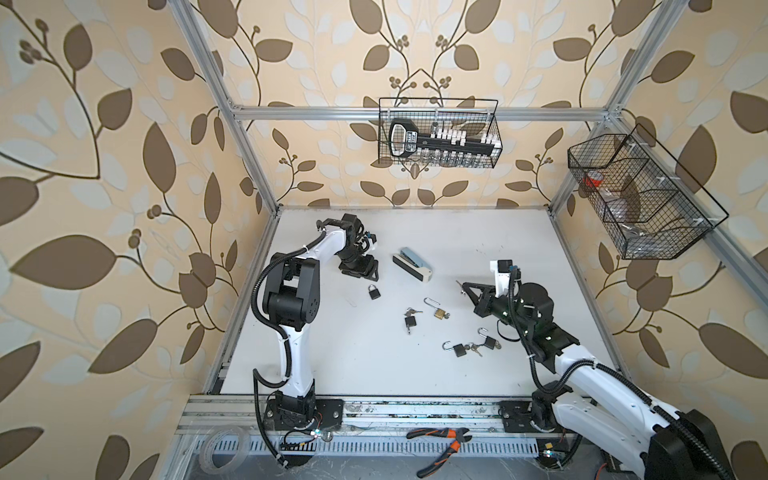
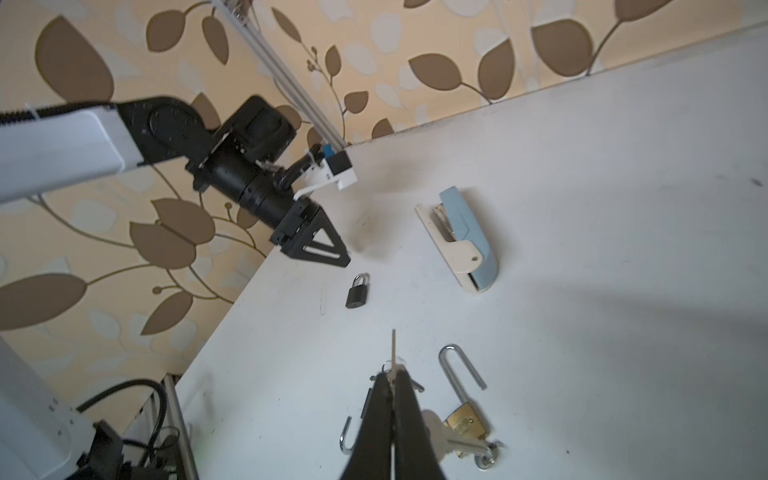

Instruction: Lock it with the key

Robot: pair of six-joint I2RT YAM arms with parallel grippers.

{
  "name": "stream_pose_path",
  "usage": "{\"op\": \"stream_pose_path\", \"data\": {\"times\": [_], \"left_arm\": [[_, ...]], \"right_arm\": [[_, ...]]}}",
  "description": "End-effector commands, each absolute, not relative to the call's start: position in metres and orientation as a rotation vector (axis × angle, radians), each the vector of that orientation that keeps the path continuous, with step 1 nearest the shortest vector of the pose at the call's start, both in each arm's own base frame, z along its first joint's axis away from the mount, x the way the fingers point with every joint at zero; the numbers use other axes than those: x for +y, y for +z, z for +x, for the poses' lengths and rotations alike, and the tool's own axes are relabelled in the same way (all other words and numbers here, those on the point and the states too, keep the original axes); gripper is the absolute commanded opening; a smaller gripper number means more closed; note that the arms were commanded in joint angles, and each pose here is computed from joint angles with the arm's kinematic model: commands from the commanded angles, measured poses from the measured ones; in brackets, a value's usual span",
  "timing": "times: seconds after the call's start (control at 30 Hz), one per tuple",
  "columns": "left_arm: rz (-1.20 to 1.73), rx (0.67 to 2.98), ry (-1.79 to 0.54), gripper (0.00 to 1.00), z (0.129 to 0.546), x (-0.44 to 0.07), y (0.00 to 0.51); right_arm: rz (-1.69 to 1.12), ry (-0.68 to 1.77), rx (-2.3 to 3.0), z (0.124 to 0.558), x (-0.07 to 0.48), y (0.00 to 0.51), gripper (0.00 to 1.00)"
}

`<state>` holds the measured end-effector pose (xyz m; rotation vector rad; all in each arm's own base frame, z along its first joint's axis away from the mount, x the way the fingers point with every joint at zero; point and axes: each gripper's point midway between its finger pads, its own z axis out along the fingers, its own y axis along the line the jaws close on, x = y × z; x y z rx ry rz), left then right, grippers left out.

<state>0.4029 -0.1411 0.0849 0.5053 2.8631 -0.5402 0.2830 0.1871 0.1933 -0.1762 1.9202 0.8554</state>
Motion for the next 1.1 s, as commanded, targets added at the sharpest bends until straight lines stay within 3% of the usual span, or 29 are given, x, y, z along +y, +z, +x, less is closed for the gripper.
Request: {"op": "stream_pose_path", "data": {"times": [0.0,0.07,0.13,0.43,0.67,1.07], "left_arm": [[0.389,2.597,-0.511,0.74,0.413,-0.139,0.176],[0.354,2.502,-0.496,0.79,0.407,-0.135,0.206],[0.318,2.429,-0.514,0.93,0.398,-0.134,0.23],[0.202,2.302,-0.613,0.99,0.333,-0.123,0.26],[-0.062,2.243,-0.777,0.99,0.327,-0.079,0.251],[-0.104,2.267,-0.768,0.99,0.328,-0.074,0.236]], "right_arm": [[-0.254,0.741,1.874,0.285,0.209,0.213,0.0],[-0.286,0.746,1.866,0.278,0.231,0.214,0.0],[-0.319,0.769,1.865,0.27,0.256,0.211,0.0],[-0.327,0.928,2.002,0.244,0.375,0.146,0.0],[-0.238,0.832,2.105,0.276,0.395,0.095,0.0],[-0.141,0.653,2.151,0.33,0.389,0.061,0.0]]}}
